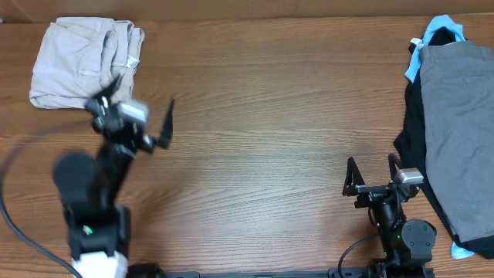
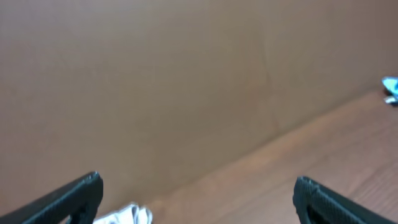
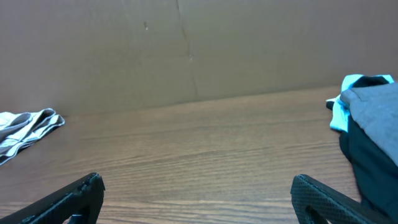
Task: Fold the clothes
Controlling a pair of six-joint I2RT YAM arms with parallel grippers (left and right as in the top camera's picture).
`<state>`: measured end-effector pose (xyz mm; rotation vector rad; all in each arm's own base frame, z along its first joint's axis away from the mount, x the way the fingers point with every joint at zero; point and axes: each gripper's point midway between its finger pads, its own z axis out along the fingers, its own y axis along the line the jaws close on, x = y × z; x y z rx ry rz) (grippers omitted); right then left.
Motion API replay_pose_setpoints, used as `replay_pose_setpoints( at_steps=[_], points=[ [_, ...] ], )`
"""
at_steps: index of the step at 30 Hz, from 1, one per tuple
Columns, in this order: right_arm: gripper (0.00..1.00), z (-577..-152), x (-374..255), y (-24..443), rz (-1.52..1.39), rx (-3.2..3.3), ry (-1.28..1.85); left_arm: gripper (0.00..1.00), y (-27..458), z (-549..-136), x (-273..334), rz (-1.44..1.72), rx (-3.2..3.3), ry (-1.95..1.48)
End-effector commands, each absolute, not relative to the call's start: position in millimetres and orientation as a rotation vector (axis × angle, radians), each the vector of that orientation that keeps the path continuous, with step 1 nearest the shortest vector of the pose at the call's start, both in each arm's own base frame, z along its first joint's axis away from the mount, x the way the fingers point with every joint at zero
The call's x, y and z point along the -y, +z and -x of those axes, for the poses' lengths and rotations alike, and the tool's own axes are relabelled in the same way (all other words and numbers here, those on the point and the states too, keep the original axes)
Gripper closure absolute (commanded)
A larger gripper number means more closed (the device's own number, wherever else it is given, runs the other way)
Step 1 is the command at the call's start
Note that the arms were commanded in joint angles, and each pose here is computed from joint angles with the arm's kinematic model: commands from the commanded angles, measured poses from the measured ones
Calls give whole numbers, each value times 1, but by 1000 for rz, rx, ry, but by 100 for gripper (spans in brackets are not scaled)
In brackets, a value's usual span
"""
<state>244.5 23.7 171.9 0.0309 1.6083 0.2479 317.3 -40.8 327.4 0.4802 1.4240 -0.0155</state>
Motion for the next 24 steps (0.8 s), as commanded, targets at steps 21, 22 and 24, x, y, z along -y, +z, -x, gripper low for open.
replay_pose_setpoints(
  at_steps=[21,22,24],
  points=[
    [0,-244,-24,173,-29,-1598,247,0,198,-242,40,-396,-1427,-4],
    [0,-244,-24,173,-29,-1598,247,0,193,-242,40,-396,-1448,-9],
    [0,-244,-24,173,-29,-1598,247,0,184,-240,41,-397,-1484,-21]
  ],
)
